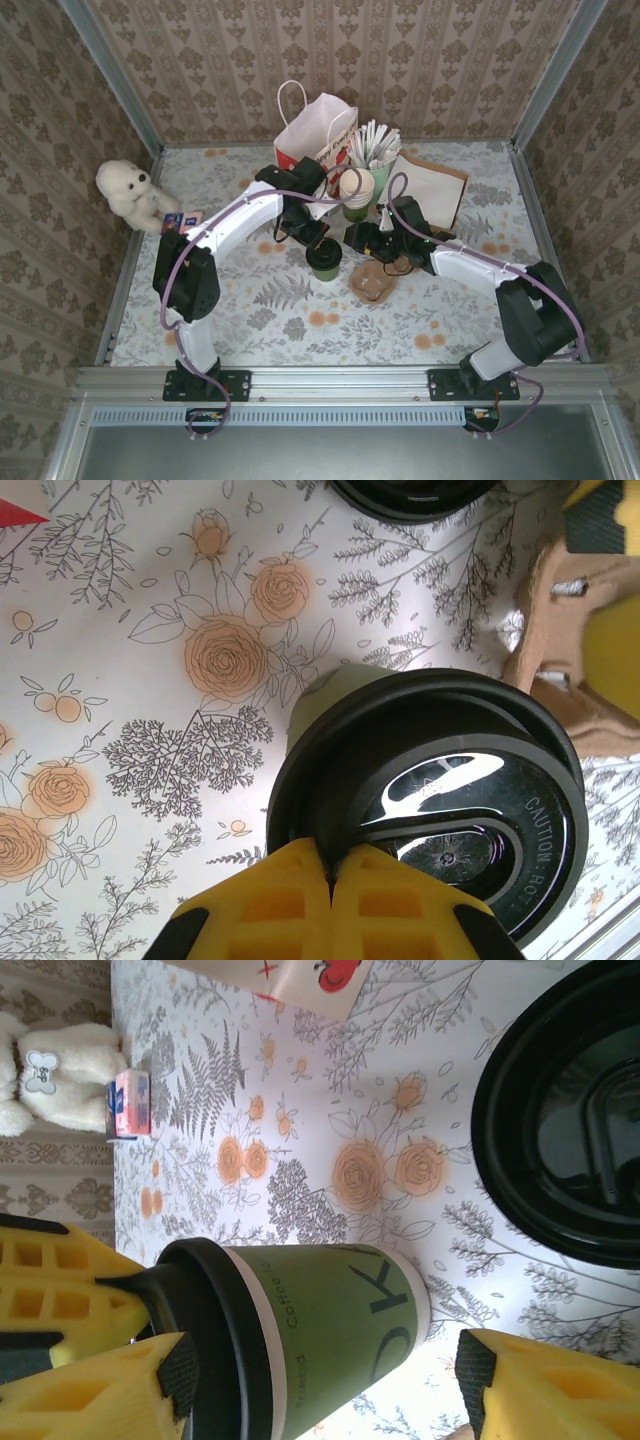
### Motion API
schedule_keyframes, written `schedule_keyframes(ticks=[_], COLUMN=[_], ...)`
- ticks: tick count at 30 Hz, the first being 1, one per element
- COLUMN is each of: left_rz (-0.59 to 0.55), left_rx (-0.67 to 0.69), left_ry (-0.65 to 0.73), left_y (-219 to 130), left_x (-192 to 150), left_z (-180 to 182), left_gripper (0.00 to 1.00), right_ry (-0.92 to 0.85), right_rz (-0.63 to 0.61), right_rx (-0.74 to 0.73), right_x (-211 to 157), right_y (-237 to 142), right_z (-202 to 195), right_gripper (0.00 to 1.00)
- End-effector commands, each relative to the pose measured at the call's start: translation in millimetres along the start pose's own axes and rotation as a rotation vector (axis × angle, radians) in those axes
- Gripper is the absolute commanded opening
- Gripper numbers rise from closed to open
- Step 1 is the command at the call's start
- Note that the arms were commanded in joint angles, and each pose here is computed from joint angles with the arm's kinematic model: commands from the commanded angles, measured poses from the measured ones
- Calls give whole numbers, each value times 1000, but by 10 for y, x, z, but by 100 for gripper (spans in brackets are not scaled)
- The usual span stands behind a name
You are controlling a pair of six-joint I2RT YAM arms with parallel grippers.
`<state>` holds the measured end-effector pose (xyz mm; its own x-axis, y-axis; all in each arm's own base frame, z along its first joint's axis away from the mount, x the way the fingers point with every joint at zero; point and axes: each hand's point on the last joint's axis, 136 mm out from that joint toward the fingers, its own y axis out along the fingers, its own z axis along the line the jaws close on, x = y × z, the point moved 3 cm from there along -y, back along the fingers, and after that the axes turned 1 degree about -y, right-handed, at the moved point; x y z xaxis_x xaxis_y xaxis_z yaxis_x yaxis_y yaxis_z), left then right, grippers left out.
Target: Pack the takeout coffee
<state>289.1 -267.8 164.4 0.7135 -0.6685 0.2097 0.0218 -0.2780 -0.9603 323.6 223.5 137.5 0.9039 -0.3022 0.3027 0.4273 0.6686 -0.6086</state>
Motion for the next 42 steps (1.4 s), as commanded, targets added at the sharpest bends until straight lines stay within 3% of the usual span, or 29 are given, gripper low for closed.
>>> schedule_keyframes(ticks=[1, 13, 23, 27, 33, 42], left_rz=[46, 38, 80, 66, -16, -27], left_rx=[-14, -8, -43, 17, 74, 60], left_ry=[62, 25, -144, -205, -279, -373], left_y=[8, 46, 466, 389, 70, 22], left_x=[-46, -38, -410, -395, -247, -185], left_z=[-46, -39, -32, 51, 78, 5], left_gripper=[0, 0, 0, 0, 0, 0], right_ry=[75, 92, 171, 123, -3, -63], right_rz=[87, 185, 220, 188, 54, 69], right_rx=[25, 54, -139, -94, 40, 135], right_x=[-40, -120, -480, -320, 32, -140], right_y=[79, 331, 458, 416, 131, 126], right_z=[52, 75, -501, -290, 260, 378], right_gripper=[70, 65, 60, 62, 74, 80])
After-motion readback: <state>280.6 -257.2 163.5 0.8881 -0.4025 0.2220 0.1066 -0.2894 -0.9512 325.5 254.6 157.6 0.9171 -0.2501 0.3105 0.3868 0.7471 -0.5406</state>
